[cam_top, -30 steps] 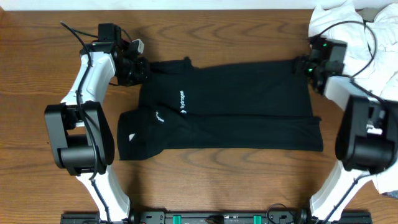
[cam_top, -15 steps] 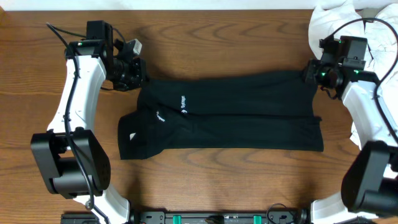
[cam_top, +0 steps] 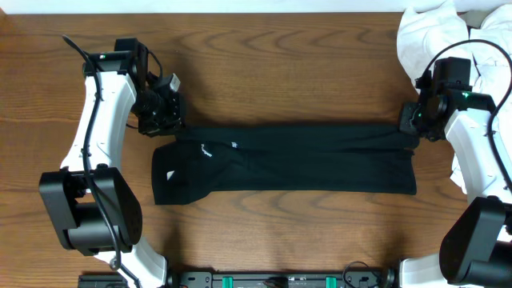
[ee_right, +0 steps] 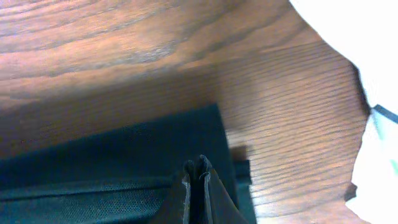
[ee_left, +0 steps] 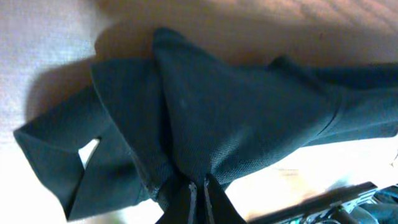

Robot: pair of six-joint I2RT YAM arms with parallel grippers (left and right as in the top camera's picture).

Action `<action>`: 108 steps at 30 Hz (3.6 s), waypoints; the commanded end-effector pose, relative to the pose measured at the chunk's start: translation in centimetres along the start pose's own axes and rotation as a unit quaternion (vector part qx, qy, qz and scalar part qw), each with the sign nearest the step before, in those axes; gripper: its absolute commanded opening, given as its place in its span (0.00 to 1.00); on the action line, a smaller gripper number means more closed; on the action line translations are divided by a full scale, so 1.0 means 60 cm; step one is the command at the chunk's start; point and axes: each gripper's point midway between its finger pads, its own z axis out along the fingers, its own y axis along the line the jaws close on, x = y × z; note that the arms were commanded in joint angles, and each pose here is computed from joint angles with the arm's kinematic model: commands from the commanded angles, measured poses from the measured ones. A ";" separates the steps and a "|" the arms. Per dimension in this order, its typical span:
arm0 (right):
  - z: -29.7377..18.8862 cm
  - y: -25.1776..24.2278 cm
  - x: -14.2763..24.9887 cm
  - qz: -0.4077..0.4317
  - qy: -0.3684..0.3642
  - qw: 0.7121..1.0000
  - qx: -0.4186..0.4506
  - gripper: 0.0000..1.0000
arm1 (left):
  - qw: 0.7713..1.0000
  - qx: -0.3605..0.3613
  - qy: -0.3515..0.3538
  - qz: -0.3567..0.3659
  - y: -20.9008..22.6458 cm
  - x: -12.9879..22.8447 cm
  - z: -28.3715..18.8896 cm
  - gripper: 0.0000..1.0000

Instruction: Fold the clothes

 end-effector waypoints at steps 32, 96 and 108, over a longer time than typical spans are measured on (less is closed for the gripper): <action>0.116 0.000 -0.081 0.006 -0.060 0.998 -0.003 0.01 | 0.993 -0.006 -0.114 0.029 -0.019 -0.090 0.024 0.06; 0.045 0.072 -0.145 -0.086 -0.159 0.981 -0.073 0.20 | 0.999 -0.033 0.021 -0.004 0.040 0.031 0.105 0.06; 0.046 0.068 -0.155 -0.085 -0.172 0.979 -0.065 0.22 | 0.999 -0.033 0.021 -0.004 0.040 0.031 0.105 0.06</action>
